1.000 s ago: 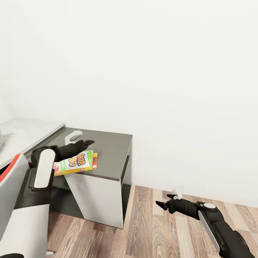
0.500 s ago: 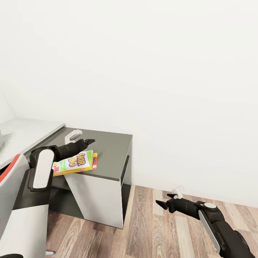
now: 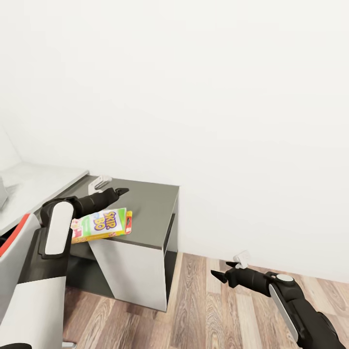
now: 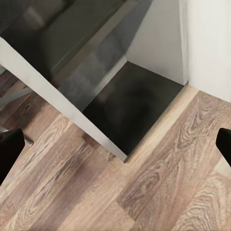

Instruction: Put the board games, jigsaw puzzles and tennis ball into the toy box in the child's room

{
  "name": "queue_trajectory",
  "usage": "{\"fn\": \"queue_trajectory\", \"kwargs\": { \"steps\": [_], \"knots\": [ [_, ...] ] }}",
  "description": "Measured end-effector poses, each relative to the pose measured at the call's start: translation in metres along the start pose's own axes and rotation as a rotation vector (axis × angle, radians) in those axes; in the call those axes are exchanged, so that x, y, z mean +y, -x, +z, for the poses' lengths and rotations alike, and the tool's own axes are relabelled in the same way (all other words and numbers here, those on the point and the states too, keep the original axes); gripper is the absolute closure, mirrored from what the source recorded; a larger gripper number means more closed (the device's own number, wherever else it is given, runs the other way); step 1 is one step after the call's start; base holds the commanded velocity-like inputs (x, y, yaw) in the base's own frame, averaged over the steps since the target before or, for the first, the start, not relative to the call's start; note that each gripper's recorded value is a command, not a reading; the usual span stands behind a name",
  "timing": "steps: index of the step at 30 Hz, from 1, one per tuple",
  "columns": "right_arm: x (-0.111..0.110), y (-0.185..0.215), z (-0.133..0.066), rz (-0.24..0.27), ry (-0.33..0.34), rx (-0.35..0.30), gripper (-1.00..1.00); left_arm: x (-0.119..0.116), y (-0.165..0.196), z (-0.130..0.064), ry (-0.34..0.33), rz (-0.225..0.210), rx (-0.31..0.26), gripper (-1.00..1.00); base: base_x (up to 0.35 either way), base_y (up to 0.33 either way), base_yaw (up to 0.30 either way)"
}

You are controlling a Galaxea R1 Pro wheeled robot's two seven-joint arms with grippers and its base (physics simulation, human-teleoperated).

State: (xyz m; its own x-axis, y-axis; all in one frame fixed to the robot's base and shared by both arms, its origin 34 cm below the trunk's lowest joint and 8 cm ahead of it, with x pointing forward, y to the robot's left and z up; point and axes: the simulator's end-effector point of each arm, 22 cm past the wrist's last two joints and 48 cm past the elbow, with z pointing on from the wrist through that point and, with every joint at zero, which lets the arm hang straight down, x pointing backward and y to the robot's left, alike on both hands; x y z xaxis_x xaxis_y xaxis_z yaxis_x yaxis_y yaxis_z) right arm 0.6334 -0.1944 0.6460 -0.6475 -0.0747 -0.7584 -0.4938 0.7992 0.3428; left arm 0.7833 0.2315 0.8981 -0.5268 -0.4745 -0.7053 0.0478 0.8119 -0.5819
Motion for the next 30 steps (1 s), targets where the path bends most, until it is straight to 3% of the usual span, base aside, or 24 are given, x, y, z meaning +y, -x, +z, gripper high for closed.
{"fn": "queue_trajectory", "kwargs": {
  "steps": [30],
  "knots": [
    [0.017, 0.043, -0.026, 0.006, 0.001, 0.008, -1.00, -0.035, 0.039, -0.016, -0.004, 0.005, 0.008, -1.00, 0.000, 0.000, 0.000]
  ]
}}
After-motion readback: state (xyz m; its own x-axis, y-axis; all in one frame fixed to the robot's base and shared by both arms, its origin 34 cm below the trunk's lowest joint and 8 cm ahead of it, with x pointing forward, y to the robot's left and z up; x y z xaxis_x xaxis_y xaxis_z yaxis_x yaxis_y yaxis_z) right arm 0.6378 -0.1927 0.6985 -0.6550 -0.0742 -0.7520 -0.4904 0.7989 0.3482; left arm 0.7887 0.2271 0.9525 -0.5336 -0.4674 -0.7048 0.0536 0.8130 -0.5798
